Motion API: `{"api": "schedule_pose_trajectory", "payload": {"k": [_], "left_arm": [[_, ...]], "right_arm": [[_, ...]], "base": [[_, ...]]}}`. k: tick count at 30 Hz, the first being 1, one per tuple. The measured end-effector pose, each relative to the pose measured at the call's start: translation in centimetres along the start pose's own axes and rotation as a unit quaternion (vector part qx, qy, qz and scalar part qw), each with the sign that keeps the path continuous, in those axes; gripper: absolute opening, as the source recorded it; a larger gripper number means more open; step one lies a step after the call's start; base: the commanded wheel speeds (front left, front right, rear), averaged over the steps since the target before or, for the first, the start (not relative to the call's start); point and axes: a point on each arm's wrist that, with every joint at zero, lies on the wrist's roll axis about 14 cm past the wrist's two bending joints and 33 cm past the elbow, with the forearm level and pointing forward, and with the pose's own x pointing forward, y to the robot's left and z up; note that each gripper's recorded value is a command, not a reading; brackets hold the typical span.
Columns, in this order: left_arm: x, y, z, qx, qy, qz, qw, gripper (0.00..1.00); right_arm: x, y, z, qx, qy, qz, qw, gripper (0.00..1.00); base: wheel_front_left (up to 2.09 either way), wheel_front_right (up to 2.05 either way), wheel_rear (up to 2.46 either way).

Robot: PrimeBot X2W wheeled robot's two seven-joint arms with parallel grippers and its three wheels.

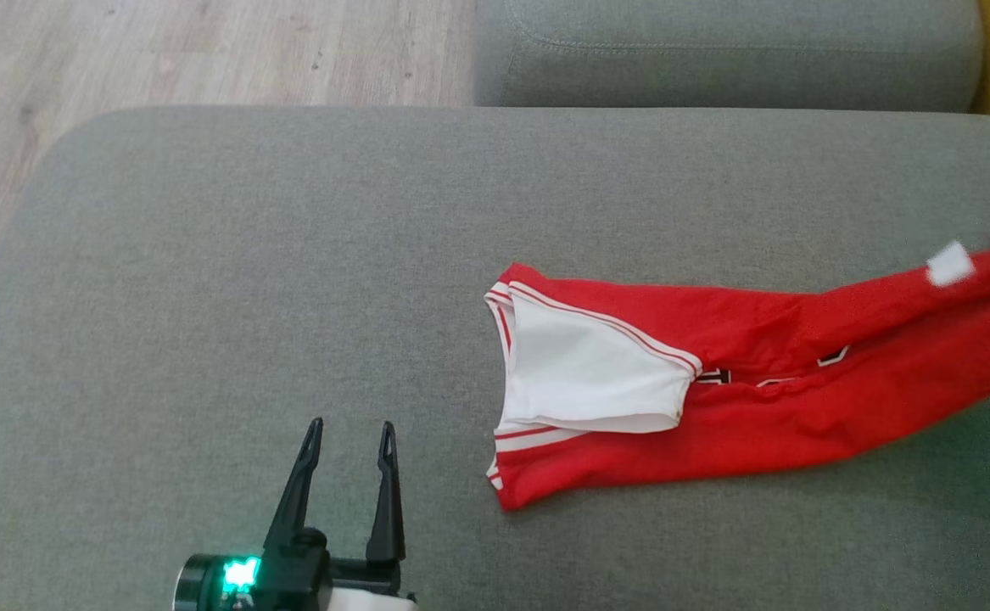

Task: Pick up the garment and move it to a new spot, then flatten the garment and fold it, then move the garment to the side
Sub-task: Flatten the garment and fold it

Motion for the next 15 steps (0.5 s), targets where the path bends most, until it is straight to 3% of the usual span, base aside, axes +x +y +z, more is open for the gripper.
{"api": "schedule_pose_trajectory", "payload": {"k": [1,5,10,15], "left_arm": [[0.0,0.0,0.0,0.0,-0.001,-0.001,1.0,1.0],[-0.2,0.2,0.2,0.002,-0.005,0.0,1.0,1.0],[-0.5,0.6,0.2,-0.005,-0.006,0.007,1.0,1.0],[-0.9,1.0,0.2,-0.005,-0.006,0.014,1.0,1.0]], "right_arm": [[-0.2,3.1,0.7,0.001,-0.011,0.041,0.999,0.0],[-1.1,9.6,0.9,0.005,-0.016,0.124,0.992,0.0],[-2.4,18.2,-1.1,0.003,0.015,0.227,0.974,0.0],[-3.5,23.3,-4.0,-0.011,0.052,0.284,0.957,0.0]], "base": [[0.0,0.0,0.0],[0.0,0.0,0.0],[0.0,0.0,0.0],[0.0,0.0,0.0]]}}
